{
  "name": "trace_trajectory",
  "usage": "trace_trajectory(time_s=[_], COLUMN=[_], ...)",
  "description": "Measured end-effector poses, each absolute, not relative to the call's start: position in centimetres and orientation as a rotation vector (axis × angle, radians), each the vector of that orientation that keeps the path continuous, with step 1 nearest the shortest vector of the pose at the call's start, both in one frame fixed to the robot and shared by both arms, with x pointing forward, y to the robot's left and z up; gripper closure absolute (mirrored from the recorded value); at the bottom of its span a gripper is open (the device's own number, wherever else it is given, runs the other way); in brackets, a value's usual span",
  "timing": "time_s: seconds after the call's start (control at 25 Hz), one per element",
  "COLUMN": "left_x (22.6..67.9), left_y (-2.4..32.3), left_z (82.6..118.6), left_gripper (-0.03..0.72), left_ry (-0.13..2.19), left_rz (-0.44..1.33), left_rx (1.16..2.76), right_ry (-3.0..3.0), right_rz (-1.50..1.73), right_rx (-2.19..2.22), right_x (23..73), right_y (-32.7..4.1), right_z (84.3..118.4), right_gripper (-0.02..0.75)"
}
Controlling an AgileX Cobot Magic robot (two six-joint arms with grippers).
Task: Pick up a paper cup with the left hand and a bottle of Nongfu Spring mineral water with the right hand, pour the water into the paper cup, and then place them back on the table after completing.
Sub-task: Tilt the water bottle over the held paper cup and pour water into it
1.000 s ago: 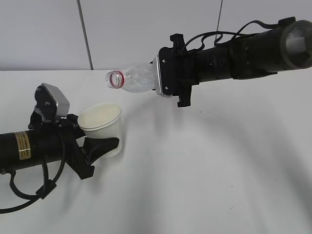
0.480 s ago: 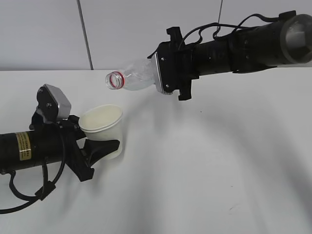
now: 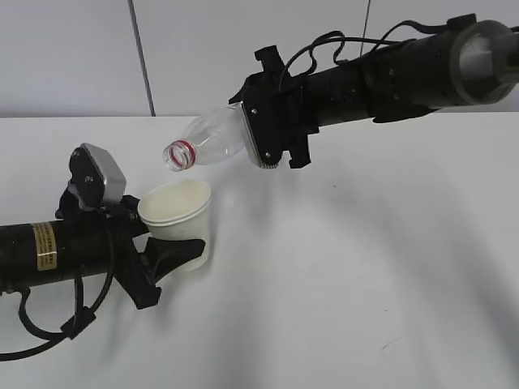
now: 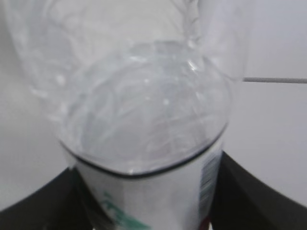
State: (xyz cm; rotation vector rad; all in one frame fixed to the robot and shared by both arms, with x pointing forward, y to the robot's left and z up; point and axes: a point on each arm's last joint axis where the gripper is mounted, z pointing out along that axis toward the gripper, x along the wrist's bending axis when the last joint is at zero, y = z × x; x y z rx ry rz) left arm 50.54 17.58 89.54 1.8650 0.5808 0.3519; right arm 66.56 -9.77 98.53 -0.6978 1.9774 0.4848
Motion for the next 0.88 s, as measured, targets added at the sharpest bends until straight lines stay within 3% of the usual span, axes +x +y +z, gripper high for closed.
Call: trace_trajectory(time_s=[0.88], left_x=[50.5], left_y=[17.65], left_z=[89.16], left_gripper=[0.295], left_ry=[0.596], left_rz=[0.352], left_rx=[1.91], right_ry=[1.94], right_rz=[0.314], right_rx=[-0.73], right_x=[67.27], right_y=[-10.38], right_z=[98.87], right_gripper=[0.291])
